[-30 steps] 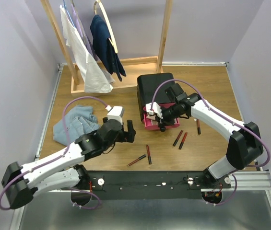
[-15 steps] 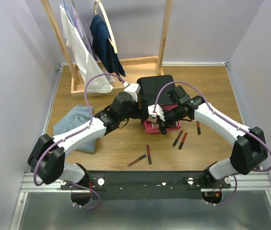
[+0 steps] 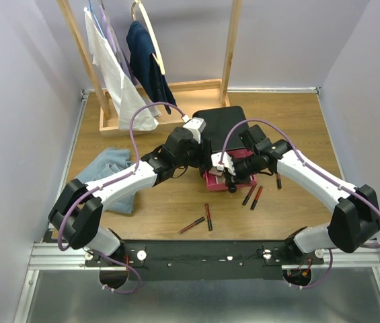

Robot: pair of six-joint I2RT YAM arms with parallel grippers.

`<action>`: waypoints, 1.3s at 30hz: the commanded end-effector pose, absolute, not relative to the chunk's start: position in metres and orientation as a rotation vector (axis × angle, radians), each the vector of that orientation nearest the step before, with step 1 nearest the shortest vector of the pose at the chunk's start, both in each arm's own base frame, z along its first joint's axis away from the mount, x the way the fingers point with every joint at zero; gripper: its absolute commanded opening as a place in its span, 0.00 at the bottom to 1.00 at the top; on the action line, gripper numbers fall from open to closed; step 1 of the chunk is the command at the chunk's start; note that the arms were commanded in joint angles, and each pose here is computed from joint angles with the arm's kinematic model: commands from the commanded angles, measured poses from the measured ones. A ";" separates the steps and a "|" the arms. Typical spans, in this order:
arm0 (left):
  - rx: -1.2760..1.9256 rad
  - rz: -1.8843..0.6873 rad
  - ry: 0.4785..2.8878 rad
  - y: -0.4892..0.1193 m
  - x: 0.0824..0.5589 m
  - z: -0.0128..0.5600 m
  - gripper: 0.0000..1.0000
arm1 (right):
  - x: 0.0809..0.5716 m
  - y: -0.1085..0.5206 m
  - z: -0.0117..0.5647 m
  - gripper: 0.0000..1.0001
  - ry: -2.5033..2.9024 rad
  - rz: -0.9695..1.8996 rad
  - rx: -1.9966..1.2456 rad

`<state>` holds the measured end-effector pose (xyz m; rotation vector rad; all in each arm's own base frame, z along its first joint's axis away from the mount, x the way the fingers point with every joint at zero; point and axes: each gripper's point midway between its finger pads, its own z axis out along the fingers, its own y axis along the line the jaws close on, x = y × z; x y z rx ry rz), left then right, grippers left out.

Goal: Organize the makeup
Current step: Open the drawer in the storage box.

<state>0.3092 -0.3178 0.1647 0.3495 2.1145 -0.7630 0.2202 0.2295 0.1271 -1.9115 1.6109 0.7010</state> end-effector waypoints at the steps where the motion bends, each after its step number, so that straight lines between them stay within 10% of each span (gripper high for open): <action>1: 0.301 -0.723 2.122 -0.311 0.320 0.153 0.71 | 0.172 0.237 0.144 0.00 1.538 0.952 -1.897; 17: 0.308 -0.721 2.125 -0.307 0.314 0.143 0.70 | 0.149 0.231 0.143 0.02 1.563 1.008 -1.892; 22: 0.319 -0.747 2.111 -0.308 0.310 0.149 0.73 | 0.158 0.236 0.152 0.38 1.564 0.973 -1.845; 25: 0.321 -0.761 2.106 -0.307 0.307 0.152 0.74 | 0.164 0.242 0.169 0.42 1.539 0.970 -1.819; 39: 0.310 -0.776 2.053 -0.300 0.301 0.176 0.75 | 0.158 0.236 0.172 0.15 1.451 0.993 -1.979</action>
